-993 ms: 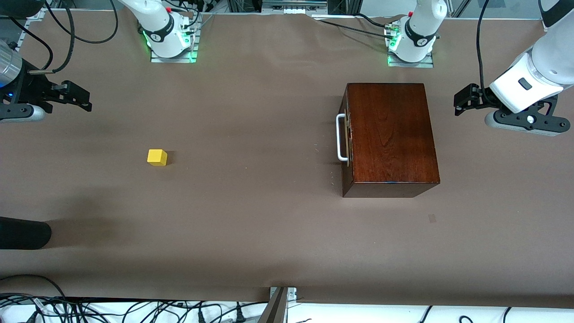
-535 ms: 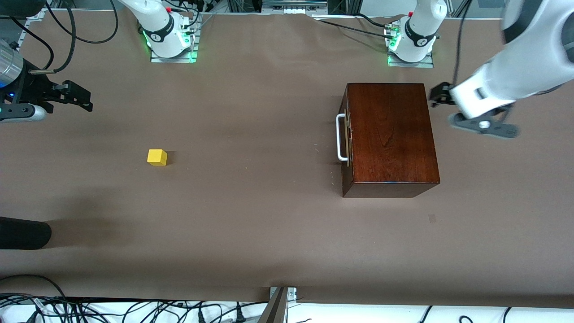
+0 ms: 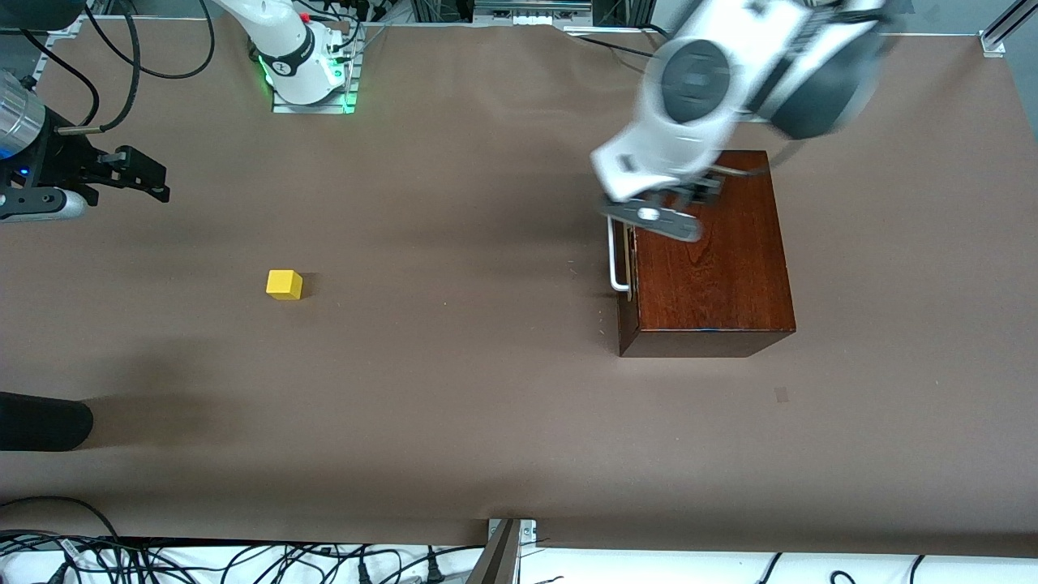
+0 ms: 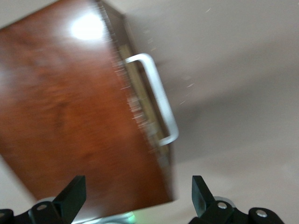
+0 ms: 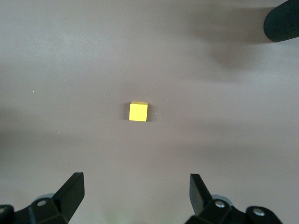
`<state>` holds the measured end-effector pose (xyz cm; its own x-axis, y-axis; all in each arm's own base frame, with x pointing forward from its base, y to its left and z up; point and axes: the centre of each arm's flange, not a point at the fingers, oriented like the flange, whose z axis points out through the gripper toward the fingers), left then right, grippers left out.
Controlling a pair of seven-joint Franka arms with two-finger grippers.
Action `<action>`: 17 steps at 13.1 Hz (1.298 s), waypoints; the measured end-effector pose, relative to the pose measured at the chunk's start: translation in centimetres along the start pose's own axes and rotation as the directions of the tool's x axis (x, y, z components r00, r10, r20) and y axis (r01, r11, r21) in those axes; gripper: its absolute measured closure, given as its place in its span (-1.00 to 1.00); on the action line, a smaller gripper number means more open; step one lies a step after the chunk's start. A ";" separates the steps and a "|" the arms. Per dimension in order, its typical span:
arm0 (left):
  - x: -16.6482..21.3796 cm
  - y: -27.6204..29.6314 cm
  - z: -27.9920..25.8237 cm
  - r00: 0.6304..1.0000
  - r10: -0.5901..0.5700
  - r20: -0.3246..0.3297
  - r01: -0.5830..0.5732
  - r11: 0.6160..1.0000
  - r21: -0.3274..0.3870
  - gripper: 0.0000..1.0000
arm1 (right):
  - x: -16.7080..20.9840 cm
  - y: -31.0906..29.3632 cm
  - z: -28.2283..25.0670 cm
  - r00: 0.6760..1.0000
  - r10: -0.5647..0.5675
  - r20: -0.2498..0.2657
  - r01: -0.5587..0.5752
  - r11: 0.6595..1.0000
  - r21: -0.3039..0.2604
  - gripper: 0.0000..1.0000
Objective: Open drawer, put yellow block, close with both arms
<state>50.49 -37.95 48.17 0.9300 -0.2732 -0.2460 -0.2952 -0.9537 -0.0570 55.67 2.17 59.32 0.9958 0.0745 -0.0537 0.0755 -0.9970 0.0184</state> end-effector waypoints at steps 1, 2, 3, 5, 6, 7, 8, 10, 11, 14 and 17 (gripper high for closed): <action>0.5 2.3 0.9 0.999 -0.020 -0.030 0.020 1.000 -0.010 -1.00 | 0.1 0.0 0.1 1.000 0.001 0.001 -0.001 1.000 0.000 -1.00; 1.3 4.0 1.9 0.997 -0.043 -0.059 0.042 0.999 -0.027 -1.00 | 0.2 0.1 0.3 1.000 0.002 0.002 -0.002 1.000 0.000 -1.00; 2.0 5.0 3.1 0.995 -0.065 -0.072 0.062 0.997 -0.038 -1.00 | 0.2 0.1 0.3 1.000 0.002 0.003 -0.002 1.000 0.000 -1.00; 3.3 6.6 6.3 0.992 -0.104 -0.069 0.104 0.995 0.001 -1.00 | 0.3 0.1 0.4 1.000 0.001 0.003 -0.001 1.000 -0.001 -1.00; 3.7 7.2 8.2 0.990 -0.128 -0.067 0.131 0.990 0.049 -1.00 | 0.3 0.1 0.4 1.000 0.001 0.003 -0.001 1.000 -0.001 -1.00; 3.8 7.7 10.2 0.985 -0.155 -0.073 0.162 0.981 0.109 -1.00 | 0.3 0.1 0.4 1.000 0.001 0.003 -0.001 1.000 -0.001 -1.00; 3.8 8.0 12.2 0.981 -0.177 -0.076 0.187 0.969 0.160 -1.00 | 0.3 0.1 0.4 1.000 0.001 0.003 -0.001 1.000 -0.001 -1.00; 4.2 7.7 14.8 0.977 -0.202 -0.064 0.211 0.955 0.206 -1.00 | 0.3 0.1 0.4 1.000 0.001 0.004 -0.001 1.000 -0.001 -1.00; 4.5 7.0 15.6 0.975 -0.217 -0.057 0.224 0.949 0.220 -1.00 | 0.3 0.1 0.5 1.000 0.001 0.005 -0.001 1.000 -0.001 -1.00; 5.0 5.5 17.0 0.967 -0.250 -0.045 0.254 0.939 0.230 -1.00 | 0.4 0.0 0.6 1.000 0.001 0.007 -0.001 1.000 -0.001 -1.00; 5.1 5.8 17.6 0.967 -0.248 -0.052 0.254 0.937 0.238 -1.00 | 0.7 0.1 1.0 1.000 0.002 0.011 -0.002 1.000 -0.001 -1.00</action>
<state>49.67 -42.63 29.56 0.9842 -0.0338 -0.1736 -0.0932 -0.9334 -0.3465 56.30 2.13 58.26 0.9953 0.0725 -0.0644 0.0739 -0.9971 0.0197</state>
